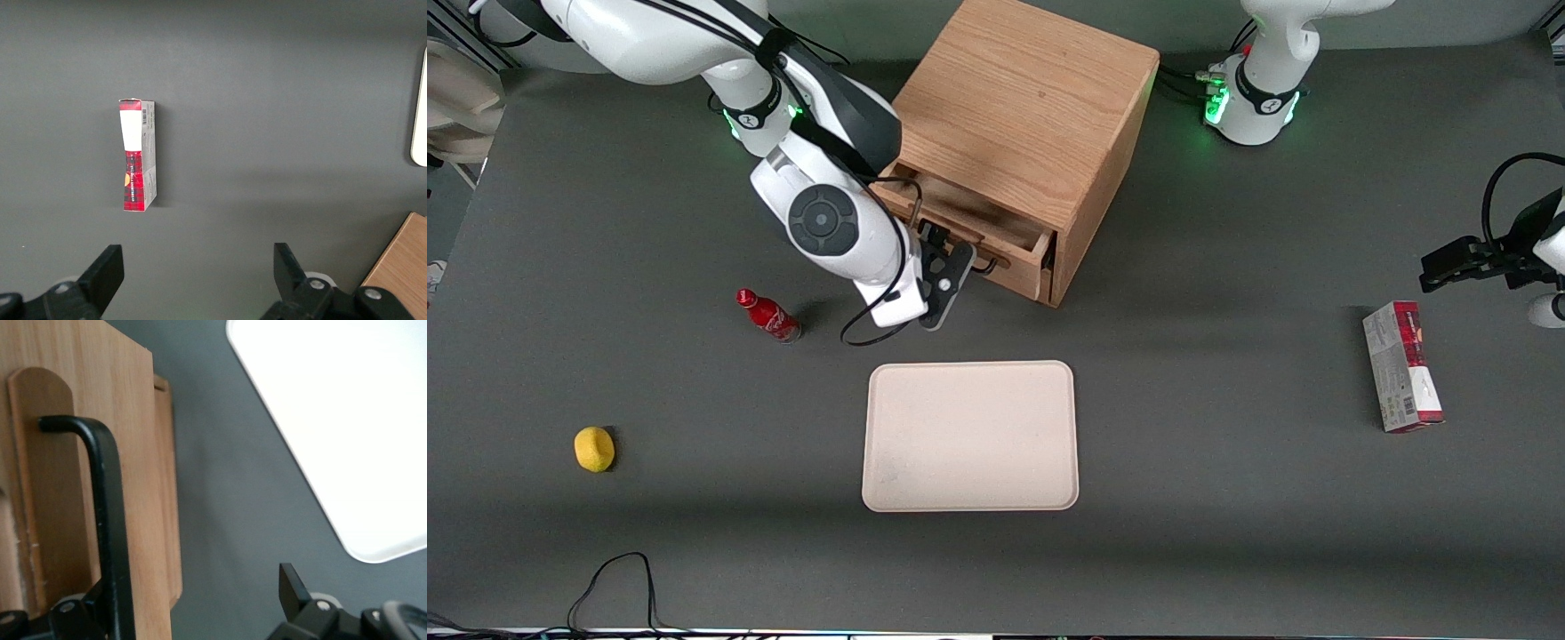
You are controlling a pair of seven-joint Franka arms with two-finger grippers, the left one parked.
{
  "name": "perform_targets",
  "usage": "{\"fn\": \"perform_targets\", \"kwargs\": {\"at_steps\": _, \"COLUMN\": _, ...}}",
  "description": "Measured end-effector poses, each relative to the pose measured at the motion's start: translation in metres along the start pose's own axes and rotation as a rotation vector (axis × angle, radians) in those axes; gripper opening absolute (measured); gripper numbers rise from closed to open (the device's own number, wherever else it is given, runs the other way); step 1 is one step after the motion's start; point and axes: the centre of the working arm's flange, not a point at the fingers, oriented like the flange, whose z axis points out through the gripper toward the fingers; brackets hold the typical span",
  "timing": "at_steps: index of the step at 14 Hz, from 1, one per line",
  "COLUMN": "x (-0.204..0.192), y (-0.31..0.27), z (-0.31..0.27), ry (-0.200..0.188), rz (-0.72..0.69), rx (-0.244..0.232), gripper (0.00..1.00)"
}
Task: Open upper drawer
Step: 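Pull the handle with the right gripper, sliding the drawer out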
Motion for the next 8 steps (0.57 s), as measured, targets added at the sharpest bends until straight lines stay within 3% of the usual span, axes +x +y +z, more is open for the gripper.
{"fn": "perform_targets", "kwargs": {"at_steps": 8, "x": -0.018, "y": 0.102, "z": -0.029, "ry": 0.081, "rz": 0.032, "rx": -0.042, "gripper": 1.00}}
